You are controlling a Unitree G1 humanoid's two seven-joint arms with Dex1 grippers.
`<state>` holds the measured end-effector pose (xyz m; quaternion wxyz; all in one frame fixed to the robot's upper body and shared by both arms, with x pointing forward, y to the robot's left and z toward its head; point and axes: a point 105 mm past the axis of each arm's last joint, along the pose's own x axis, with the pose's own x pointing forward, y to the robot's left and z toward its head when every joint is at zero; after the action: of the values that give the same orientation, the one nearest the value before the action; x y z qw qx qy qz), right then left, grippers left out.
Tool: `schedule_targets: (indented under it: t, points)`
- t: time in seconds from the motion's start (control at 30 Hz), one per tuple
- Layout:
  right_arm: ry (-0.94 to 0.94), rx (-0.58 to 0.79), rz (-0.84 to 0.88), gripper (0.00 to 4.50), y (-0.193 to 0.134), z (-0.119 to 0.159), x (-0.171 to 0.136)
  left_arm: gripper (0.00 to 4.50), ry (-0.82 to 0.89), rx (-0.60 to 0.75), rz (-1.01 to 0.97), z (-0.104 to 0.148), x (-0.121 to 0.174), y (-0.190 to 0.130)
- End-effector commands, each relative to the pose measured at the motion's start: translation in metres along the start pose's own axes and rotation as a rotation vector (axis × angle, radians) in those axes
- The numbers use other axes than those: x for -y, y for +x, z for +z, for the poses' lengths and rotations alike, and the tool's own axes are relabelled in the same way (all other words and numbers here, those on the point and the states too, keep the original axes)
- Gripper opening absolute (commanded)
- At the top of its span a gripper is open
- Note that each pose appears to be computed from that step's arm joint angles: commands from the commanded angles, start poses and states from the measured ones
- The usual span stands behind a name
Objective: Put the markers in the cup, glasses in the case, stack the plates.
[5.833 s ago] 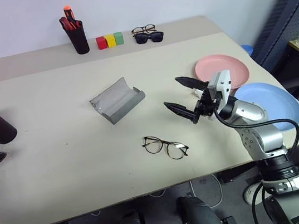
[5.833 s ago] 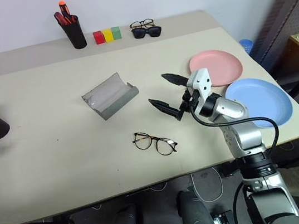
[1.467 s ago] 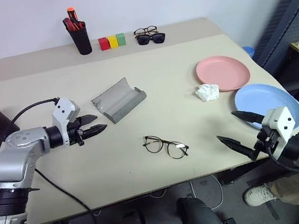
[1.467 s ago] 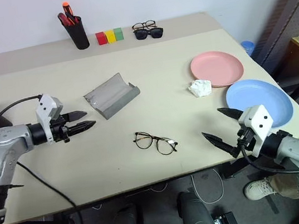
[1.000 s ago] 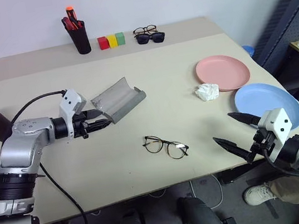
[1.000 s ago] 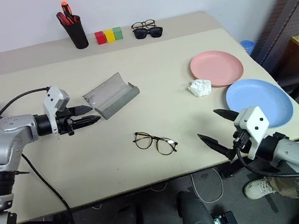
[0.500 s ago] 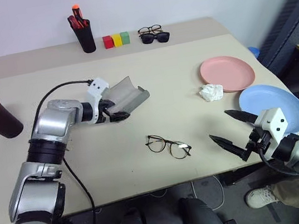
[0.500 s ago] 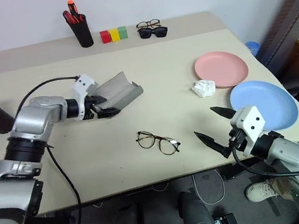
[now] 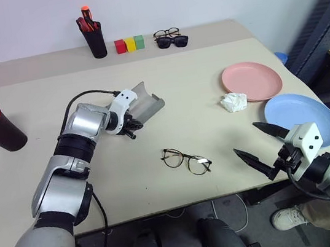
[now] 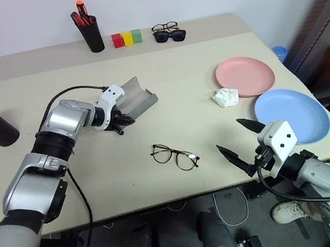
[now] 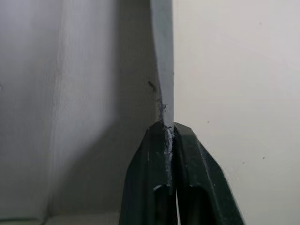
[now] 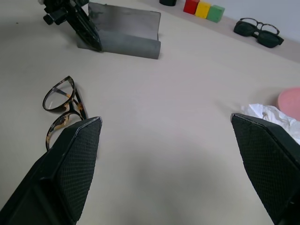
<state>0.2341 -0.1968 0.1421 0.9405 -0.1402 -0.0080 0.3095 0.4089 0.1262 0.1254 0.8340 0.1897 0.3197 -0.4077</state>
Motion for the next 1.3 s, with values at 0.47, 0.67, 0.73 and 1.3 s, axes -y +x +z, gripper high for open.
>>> schedule_targets:
  t: [0.47,0.67,0.73,1.3]
  points:
    - [-0.021,0.044,0.017,4.5,0.007,0.005,0.001,0.07,0.414,-0.057,-0.348,-0.039,0.031,-0.051]
    - [-0.021,0.043,0.036,4.5,0.006,0.002,0.0,0.07,0.467,-0.103,-0.349,-0.056,0.031,-0.055]
    - [-0.023,0.04,0.045,4.5,0.006,0.002,-0.001,0.07,0.476,-0.104,-0.346,-0.056,0.03,-0.054]
    - [-0.033,0.023,0.085,4.5,0.009,0.007,-0.001,0.07,0.525,-0.111,-0.33,-0.055,0.024,-0.045]
